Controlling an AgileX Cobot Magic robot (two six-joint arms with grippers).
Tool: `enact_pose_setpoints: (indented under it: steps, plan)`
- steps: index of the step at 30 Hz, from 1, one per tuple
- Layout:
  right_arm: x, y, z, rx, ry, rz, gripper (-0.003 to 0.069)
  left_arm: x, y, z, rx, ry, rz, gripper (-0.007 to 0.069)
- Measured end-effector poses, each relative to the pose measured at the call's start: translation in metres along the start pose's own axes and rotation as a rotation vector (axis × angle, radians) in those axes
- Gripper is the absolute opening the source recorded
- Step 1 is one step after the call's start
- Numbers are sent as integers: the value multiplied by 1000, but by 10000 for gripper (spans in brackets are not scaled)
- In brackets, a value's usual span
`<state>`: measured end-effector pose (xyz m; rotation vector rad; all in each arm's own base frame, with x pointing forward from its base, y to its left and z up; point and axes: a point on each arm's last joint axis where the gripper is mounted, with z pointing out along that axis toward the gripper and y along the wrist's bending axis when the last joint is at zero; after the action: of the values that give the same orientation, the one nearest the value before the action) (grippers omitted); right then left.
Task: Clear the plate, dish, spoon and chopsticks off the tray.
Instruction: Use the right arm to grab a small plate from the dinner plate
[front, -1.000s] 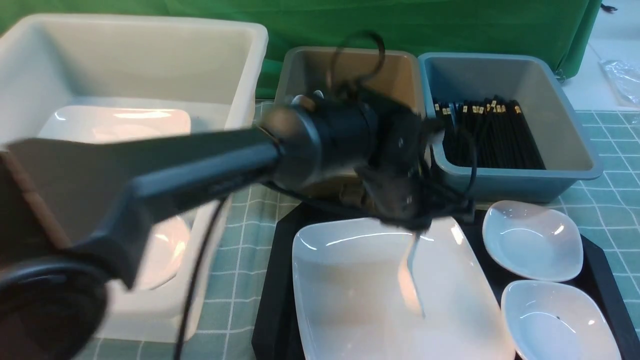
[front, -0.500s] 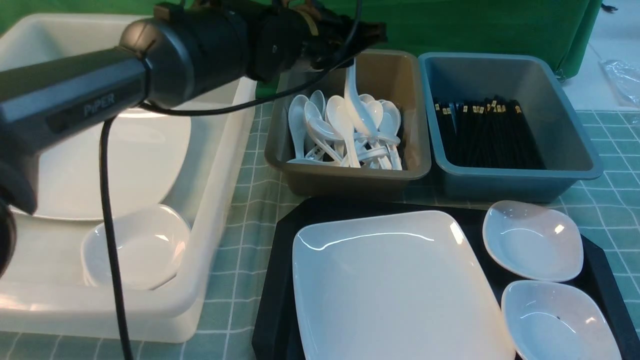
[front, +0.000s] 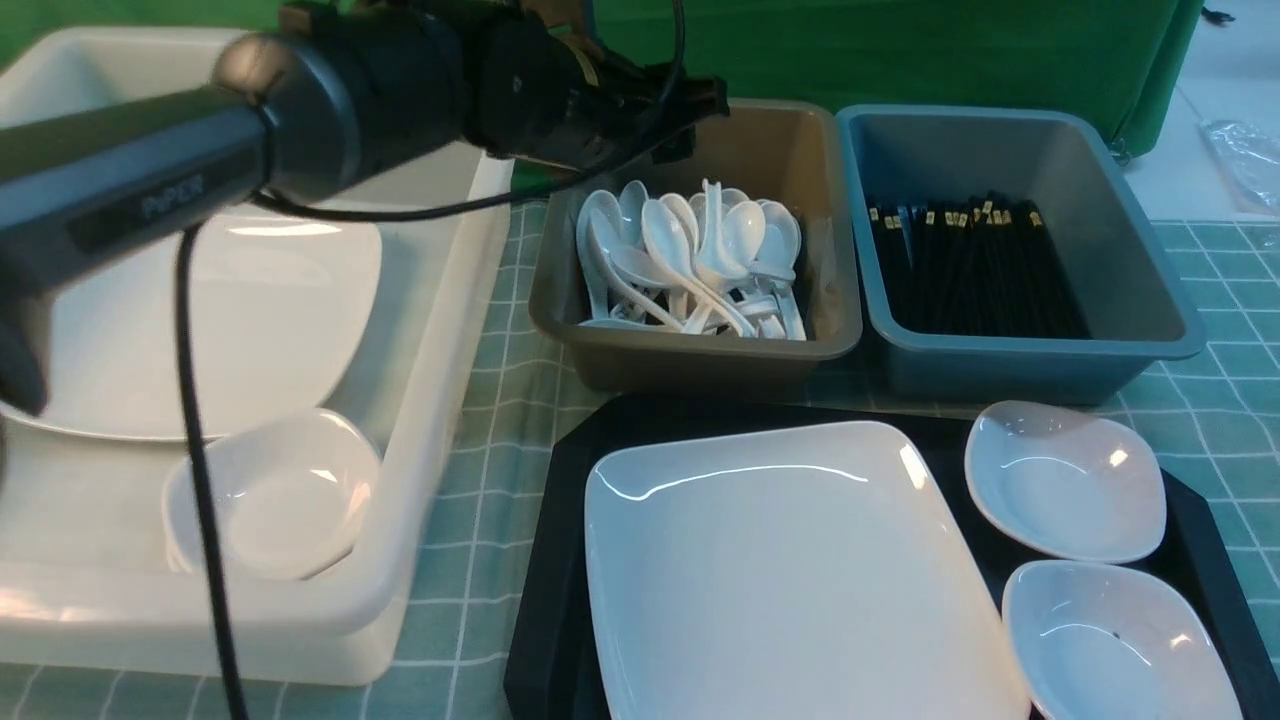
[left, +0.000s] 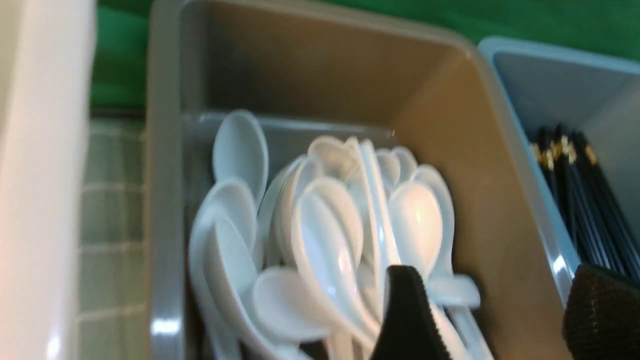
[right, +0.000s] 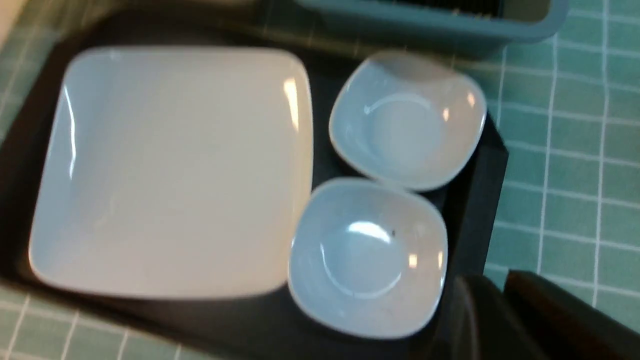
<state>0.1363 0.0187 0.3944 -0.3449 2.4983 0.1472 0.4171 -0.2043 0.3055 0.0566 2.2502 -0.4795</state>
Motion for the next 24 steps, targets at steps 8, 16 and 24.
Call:
enact_pose_setpoints:
  steps: [8,16,24]
  plan:
    - [4,8,58,-153,196,-96,316,-6,-4,-69,-52,152,129,78]
    - [52,38,146,-199,393,-290,509,-4,1,-147,-83,139,194,10]
    - [70,51,197,-172,447,-417,517,40,20,-203,-87,136,163,10]
